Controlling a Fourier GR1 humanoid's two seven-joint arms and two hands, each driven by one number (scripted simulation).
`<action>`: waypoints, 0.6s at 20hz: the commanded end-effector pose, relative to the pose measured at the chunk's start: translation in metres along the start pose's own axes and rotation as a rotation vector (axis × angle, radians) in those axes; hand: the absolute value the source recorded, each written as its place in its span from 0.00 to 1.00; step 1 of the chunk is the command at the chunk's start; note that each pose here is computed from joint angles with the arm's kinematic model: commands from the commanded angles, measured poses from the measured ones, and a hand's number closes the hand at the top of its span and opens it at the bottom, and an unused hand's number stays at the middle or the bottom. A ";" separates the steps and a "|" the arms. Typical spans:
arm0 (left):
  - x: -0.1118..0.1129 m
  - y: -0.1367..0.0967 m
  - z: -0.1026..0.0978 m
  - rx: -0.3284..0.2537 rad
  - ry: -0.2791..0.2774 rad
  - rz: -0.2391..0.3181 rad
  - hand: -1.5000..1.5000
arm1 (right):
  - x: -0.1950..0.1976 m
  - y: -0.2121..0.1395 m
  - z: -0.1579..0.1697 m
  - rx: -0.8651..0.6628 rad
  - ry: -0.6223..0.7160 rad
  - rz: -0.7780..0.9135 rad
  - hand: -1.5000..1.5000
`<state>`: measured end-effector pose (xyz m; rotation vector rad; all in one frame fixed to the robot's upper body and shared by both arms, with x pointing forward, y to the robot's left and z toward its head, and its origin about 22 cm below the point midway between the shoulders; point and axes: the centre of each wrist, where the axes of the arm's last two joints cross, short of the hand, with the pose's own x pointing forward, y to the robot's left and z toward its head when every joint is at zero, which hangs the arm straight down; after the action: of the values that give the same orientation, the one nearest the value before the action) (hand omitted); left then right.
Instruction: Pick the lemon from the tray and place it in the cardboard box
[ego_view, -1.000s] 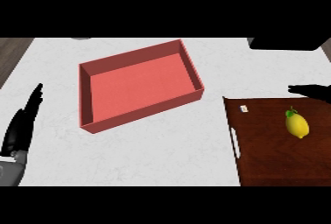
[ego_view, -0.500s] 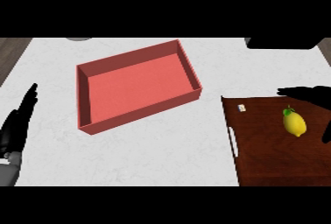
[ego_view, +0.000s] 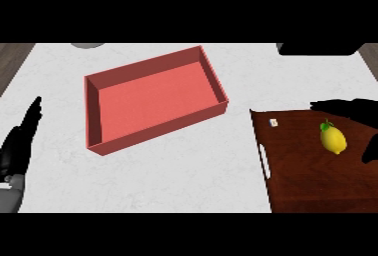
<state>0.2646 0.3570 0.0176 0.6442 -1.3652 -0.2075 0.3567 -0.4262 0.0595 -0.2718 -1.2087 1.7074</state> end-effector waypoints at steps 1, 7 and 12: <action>0.004 0.018 0.004 0.016 0.012 0.001 0.50 | 0.009 0.003 0.000 0.054 -0.093 -0.044 0.00; -0.016 -0.004 0.012 -0.006 0.000 -0.002 0.50 | 0.021 -0.001 -0.001 0.120 0.004 0.026 0.00; -0.001 0.010 -0.004 0.004 0.001 -0.003 0.50 | 0.025 0.034 -0.021 0.118 0.071 -0.005 0.00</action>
<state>0.2639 0.3578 0.0186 0.6497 -1.3636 -0.2143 0.3451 -0.4012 0.0452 -0.2837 -1.0895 1.7689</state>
